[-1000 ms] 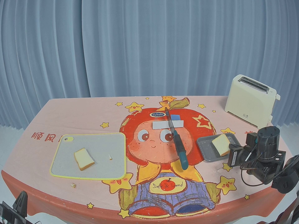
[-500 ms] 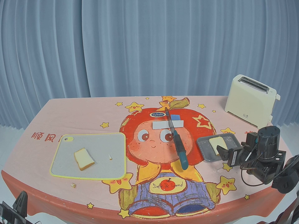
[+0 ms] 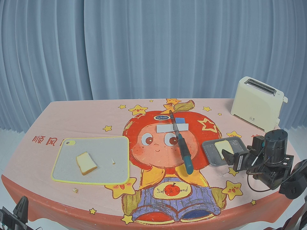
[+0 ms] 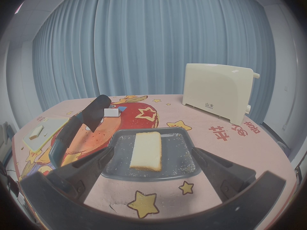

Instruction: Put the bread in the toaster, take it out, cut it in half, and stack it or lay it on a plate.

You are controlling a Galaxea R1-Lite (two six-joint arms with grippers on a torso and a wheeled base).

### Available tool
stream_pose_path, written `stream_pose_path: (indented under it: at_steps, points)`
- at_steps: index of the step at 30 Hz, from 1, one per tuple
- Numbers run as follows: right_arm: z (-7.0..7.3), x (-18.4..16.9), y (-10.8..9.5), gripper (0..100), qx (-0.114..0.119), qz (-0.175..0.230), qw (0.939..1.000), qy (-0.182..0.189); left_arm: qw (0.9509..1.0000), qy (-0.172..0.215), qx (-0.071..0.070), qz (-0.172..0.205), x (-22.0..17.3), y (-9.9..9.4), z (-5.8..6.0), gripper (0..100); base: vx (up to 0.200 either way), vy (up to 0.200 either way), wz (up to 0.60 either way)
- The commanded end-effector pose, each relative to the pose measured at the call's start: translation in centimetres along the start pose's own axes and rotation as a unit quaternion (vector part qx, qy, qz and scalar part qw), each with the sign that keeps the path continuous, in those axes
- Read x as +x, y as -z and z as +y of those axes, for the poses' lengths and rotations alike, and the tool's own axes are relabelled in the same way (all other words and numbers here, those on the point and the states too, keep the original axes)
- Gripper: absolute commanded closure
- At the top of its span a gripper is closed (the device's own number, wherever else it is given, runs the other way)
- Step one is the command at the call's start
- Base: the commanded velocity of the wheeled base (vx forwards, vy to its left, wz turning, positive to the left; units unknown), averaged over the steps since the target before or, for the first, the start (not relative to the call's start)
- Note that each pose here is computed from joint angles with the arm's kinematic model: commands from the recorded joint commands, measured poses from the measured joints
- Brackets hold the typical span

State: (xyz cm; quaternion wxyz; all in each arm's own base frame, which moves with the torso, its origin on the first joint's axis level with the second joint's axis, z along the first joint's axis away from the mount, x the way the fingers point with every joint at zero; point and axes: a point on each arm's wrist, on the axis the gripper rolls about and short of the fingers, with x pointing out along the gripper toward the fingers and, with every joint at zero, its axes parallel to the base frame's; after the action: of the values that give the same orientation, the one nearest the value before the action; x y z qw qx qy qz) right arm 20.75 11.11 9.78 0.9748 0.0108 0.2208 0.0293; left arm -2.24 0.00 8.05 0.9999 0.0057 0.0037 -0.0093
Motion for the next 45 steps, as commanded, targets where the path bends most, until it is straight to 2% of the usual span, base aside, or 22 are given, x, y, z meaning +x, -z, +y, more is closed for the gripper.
stream_pose_path:
  at_steps: [1, 25, 30, 34, 39, 45]
  points:
    - [0.0, -0.1, -0.1, 0, 0.0, -0.003, 1.0, -0.001, 1.0, 0.0, 0.0, 0.008, 0.1, 0.4, 0.0, 100, 0.0, 0.0, 0.0]
    - [-0.6, -0.2, -0.7, 0, 0.011, -0.015, 0.9998, 0.01, 1.0, 0.001, 0.0, 0.009, 0.1, 0.4, 0.0, 100, 0.0, 0.0, 0.0]
    - [-1.1, -1.8, -2.7, 0, 0.028, -0.066, 0.9975, 0.005, 1.0, 0.0, 0.0, 0.008, 0.1, 0.4, 0.0, 100, 0.0, 0.0, 0.0]
    - [-1.9, -2.2, -3.3, 0, 0.04, -0.08, 0.9959, 0.016, 1.0, 0.0, 0.0, 0.009, 0.1, 0.4, 0.0, 100, 0.0, 0.0, 0.0]
    - [-3.8, -2.7, -3.3, 0, 0.054, -0.087, 0.9935, 0.049, 1.0, 0.0, 0.0, 0.009, 0.1, 0.4, 0.0, 100, 0.0, 0.0, 0.0]
    - [-5.7, -4.4, -3.0, 0, 0.059, -0.1, 0.9904, 0.074, 1.0, 0.0, 0.0, 0.009, 0.1, 0.4, 0.0, 100, 0.0, 0.0, 0.0]
